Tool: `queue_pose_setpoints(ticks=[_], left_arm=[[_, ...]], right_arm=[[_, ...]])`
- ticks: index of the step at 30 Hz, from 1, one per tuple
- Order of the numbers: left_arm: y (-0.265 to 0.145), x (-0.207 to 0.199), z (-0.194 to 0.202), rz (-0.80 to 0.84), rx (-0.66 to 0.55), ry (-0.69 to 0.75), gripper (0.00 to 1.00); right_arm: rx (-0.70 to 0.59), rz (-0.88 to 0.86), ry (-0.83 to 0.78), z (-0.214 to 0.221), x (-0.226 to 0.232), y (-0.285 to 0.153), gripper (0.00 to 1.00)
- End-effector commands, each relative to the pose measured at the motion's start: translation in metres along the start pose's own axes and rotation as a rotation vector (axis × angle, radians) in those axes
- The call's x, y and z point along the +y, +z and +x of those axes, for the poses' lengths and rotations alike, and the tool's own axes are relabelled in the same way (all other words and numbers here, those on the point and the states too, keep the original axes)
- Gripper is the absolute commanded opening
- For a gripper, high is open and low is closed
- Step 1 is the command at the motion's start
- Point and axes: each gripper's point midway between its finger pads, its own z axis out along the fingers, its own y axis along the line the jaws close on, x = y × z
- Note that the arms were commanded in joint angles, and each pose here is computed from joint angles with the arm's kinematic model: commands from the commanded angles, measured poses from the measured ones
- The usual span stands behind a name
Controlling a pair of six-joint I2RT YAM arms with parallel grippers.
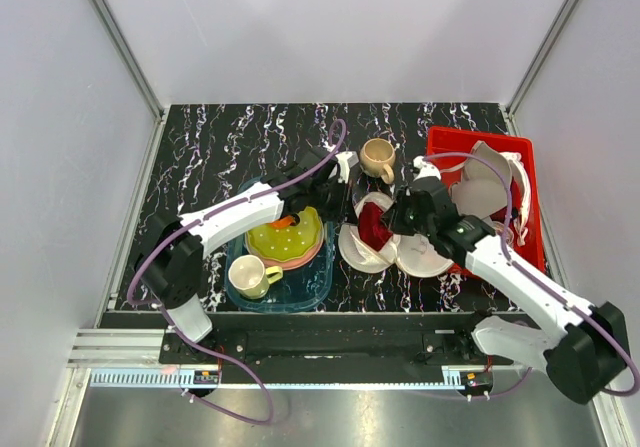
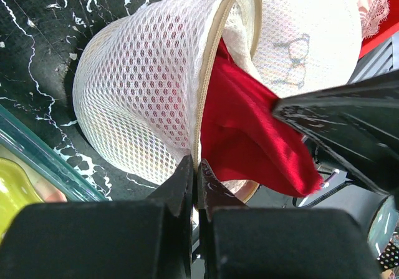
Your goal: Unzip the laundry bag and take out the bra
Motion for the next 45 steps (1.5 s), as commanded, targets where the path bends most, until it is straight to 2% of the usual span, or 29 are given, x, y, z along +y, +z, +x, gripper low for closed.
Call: queue_pose_setpoints(ticks=[1, 5, 10, 25, 41, 45], left_arm=[[-0.011, -0.012, -0.01, 0.046, -0.051, 0.012, 0.0], [-0.012, -0.012, -0.008, 0.048, -0.051, 0.013, 0.0], [-0.009, -0.008, -0.006, 0.039, -0.038, 0.006, 0.0], [-0.013, -0.005, -0.003, 0.027, -0.039, 0.008, 0.0], [-0.011, -0.006, 0.002, 0.043, -0.019, -0.007, 0.0], [-0.013, -0.008, 0.004, 0.054, -0.015, 0.002, 0.0]], right_arm=[[-0.092, -0.096, 0.043, -0.019, 0.017, -0.025, 0.0], [-0.135, -0.184, 0.083, -0.024, 0.03, -0.037, 0.0], [-0.219, -0.25, 0.087, -0.055, 0.05, -0.069, 0.0], [-0.415, -0.348, 0.081, -0.126, 0.086, -0.159, 0.0], [-0.805, -0.014, -0.011, -0.232, 0.052, -0.238, 0.0], [-0.896, 0.174, -0.038, -0.262, 0.033, -0.247, 0.0]])
